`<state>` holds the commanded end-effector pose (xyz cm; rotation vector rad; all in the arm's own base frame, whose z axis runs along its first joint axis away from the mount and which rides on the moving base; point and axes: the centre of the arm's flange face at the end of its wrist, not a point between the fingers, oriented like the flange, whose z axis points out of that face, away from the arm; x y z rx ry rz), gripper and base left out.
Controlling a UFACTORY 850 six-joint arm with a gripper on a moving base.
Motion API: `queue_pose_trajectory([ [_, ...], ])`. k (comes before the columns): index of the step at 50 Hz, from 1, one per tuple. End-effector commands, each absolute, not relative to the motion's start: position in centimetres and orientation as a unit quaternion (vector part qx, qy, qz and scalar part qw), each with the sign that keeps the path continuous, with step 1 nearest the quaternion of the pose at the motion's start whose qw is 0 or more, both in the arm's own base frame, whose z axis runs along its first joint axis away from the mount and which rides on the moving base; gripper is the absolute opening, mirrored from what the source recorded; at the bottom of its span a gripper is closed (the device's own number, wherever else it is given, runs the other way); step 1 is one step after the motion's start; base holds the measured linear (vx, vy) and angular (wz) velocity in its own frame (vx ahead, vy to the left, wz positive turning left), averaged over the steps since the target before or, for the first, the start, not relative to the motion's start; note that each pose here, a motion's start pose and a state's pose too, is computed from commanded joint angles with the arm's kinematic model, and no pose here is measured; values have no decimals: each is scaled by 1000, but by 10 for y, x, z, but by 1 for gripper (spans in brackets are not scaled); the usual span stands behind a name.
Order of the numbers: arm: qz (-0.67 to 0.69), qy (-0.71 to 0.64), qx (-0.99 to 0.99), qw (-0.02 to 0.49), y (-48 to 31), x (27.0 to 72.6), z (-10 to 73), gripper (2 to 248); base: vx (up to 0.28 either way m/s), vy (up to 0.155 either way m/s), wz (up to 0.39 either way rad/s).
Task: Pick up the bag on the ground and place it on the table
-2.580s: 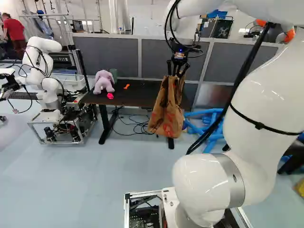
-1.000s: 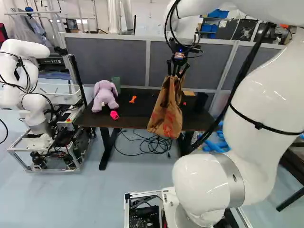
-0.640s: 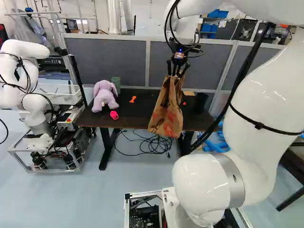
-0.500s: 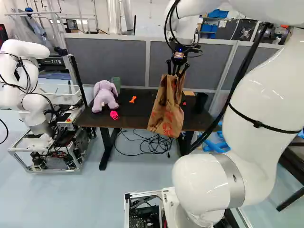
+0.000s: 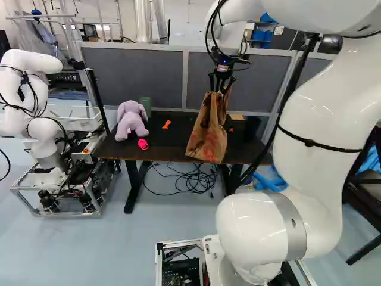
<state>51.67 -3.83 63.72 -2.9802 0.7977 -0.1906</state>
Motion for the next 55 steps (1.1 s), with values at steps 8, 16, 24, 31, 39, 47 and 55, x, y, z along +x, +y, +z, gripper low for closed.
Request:
queue_pose_trajectory([
  [8, -68, 251, -965, 15, -40, 530, 637, 21, 0, 0, 0],
  [16, -72, 242, -968, 6, -37, 542, 637, 21, 0, 0, 0],
  [24, -76, 229, -971, 0, -28, 554, 637, 21, 0, 0, 0],
  [31, -82, 217, -973, -1, -18, 565, 637, 21, 0, 0, 0],
  [39, -89, 208, -974, 1, -8, 576, 636, 21, 0, 0, 0],
  [47, -88, 201, -976, 1, 0, 589, 627, 21, 0, 0, 0],
  [55, -82, 196, -977, 0, 6, 601, 615, 21, 0, 0, 0],
])
